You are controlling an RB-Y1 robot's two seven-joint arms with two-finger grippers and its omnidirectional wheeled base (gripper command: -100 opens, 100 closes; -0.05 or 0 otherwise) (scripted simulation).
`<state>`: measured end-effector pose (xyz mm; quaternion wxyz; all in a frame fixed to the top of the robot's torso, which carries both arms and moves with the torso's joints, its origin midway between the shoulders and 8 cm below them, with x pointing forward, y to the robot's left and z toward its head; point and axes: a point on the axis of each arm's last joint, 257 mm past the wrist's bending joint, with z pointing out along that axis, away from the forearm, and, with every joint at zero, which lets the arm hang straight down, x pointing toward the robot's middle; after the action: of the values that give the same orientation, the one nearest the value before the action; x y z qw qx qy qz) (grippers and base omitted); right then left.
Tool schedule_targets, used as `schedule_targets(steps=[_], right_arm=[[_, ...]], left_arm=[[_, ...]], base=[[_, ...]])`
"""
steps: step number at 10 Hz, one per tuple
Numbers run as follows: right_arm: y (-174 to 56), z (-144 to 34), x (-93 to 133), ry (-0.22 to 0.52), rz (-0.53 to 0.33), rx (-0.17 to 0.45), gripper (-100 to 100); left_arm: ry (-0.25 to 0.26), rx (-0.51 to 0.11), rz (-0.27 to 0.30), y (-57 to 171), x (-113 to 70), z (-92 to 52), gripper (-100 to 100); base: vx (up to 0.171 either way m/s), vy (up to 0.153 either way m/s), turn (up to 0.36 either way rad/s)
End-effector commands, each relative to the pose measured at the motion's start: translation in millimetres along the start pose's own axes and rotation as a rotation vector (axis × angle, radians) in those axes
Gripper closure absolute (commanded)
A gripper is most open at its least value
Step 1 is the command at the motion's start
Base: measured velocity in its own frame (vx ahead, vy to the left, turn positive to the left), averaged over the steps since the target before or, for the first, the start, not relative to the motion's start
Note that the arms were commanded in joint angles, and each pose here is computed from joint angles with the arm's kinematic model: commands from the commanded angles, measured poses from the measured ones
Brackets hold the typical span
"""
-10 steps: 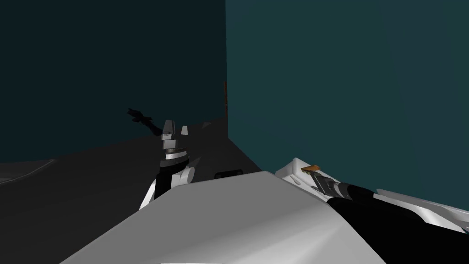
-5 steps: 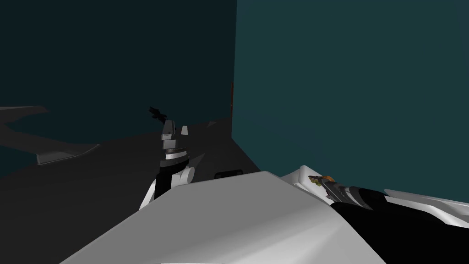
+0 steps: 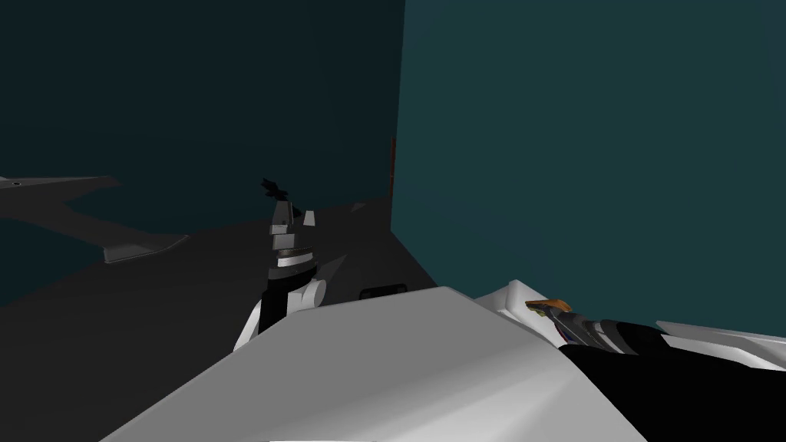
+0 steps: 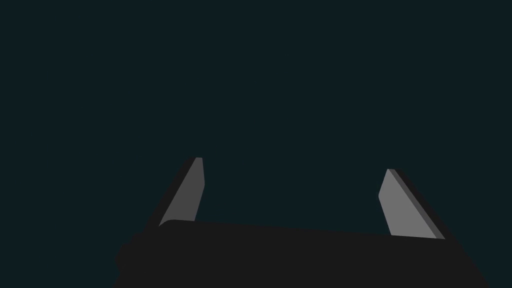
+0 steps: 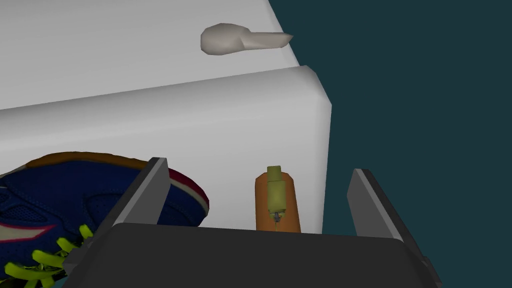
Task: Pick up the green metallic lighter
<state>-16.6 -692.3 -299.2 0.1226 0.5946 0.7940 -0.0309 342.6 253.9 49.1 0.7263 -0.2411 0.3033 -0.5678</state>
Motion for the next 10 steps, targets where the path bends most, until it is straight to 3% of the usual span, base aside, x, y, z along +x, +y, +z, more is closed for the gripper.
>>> schedule_targets(steps=[1,9,10], right_arm=[[-2.3,-1.2,-0.8,0.005,-0.018,0.013,-100],[-2.3,-1.2,-0.8,0.005,-0.018,0.013,-100],[-9.8,-3.1,-2.7,0.016,-0.077,0.044,-100]], left_arm=[[0.0,0.0,0.0,0.0,0.0,0.0,0],[0.0,0.0,0.0,0.0,0.0,0.0,0],[0.0,0.0,0.0,0.0,0.0,0.0,0]], base=[[-0.012,0.012,0.039],[0.001,-0.001,-0.003],[0.009,-0.009,-0.029]])
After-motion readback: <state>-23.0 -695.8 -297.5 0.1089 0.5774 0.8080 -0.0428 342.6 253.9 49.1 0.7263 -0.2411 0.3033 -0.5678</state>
